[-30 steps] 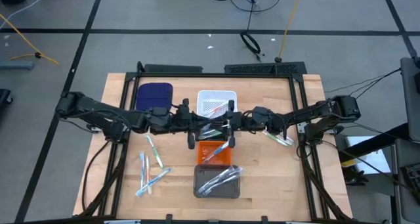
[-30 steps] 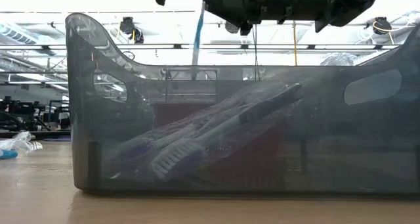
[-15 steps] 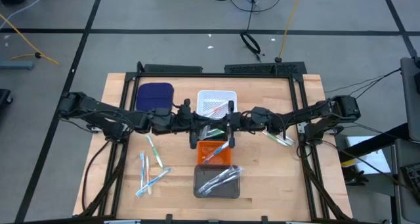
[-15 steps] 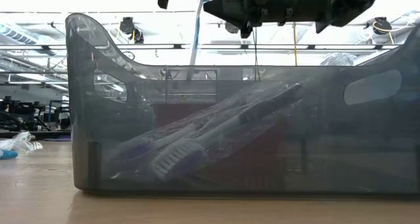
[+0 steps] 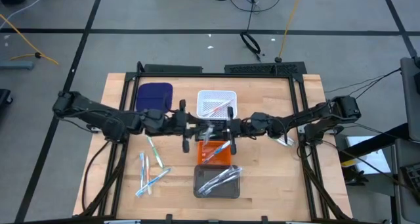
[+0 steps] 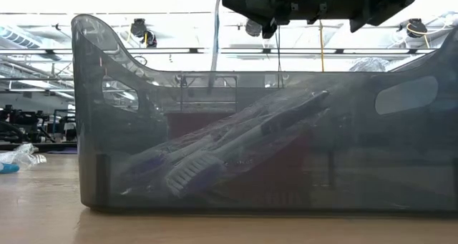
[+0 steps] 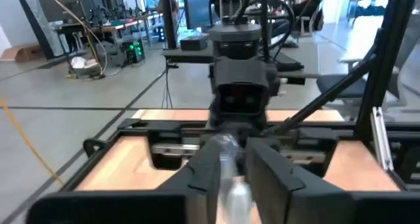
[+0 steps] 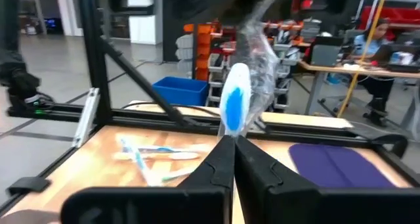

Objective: Pick & Place Toothbrushes
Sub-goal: Put the blue toothbrush into the orange basket

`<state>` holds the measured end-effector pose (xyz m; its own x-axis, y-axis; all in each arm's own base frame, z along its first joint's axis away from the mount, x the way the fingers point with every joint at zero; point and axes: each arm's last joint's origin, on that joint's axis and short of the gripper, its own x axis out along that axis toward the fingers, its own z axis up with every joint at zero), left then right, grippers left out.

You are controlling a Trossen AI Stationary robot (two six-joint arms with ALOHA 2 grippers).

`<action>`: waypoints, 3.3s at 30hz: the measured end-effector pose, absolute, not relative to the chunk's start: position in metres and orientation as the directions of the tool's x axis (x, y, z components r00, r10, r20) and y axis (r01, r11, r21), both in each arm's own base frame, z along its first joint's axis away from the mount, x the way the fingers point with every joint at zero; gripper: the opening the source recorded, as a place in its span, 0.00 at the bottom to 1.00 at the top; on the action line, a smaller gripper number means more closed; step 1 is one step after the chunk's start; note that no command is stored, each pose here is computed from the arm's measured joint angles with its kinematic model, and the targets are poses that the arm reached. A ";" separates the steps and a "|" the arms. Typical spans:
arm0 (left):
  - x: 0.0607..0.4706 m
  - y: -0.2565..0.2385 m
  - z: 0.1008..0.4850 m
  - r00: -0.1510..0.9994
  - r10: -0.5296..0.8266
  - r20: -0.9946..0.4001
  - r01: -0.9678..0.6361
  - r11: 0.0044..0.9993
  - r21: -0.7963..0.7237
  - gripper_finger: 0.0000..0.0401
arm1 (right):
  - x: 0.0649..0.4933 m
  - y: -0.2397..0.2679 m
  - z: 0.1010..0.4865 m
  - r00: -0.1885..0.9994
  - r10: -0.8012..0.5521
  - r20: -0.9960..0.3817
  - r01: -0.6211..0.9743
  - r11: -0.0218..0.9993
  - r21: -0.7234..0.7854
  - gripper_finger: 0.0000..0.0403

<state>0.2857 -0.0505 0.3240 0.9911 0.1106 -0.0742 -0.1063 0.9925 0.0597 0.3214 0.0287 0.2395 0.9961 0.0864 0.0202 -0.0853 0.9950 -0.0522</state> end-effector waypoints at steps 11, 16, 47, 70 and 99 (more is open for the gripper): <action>0.263 -0.055 0.330 0.984 0.080 -0.158 -0.075 0.996 0.041 0.31 | 0.309 0.056 0.223 0.997 0.078 -0.011 -0.078 0.997 0.012 0.00; 0.263 -0.056 0.329 0.984 0.077 -0.164 -0.075 0.997 0.014 0.30 | 0.300 0.071 0.216 1.000 0.023 -0.004 -0.023 0.999 0.036 0.00; 0.261 -0.065 0.325 0.979 0.045 -0.198 -0.045 0.999 0.004 0.30 | 0.334 0.085 0.179 1.000 0.012 0.006 -0.013 0.987 0.158 0.00; 0.260 -0.065 0.324 0.976 0.046 -0.211 -0.046 0.999 0.004 0.30 | 0.333 0.090 0.176 0.999 0.029 -0.021 -0.026 0.991 0.128 0.28; 0.260 -0.064 0.323 0.973 0.047 -0.224 -0.045 0.999 0.013 0.30 | 0.305 0.078 0.176 0.967 -0.091 -0.237 0.106 0.993 0.048 0.36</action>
<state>0.2601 -0.0644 0.3229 0.9735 0.0470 -0.2240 -0.0452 0.9989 0.0129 0.3045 0.0782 0.1763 0.9672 -0.0915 -0.2368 0.1057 0.9932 0.0480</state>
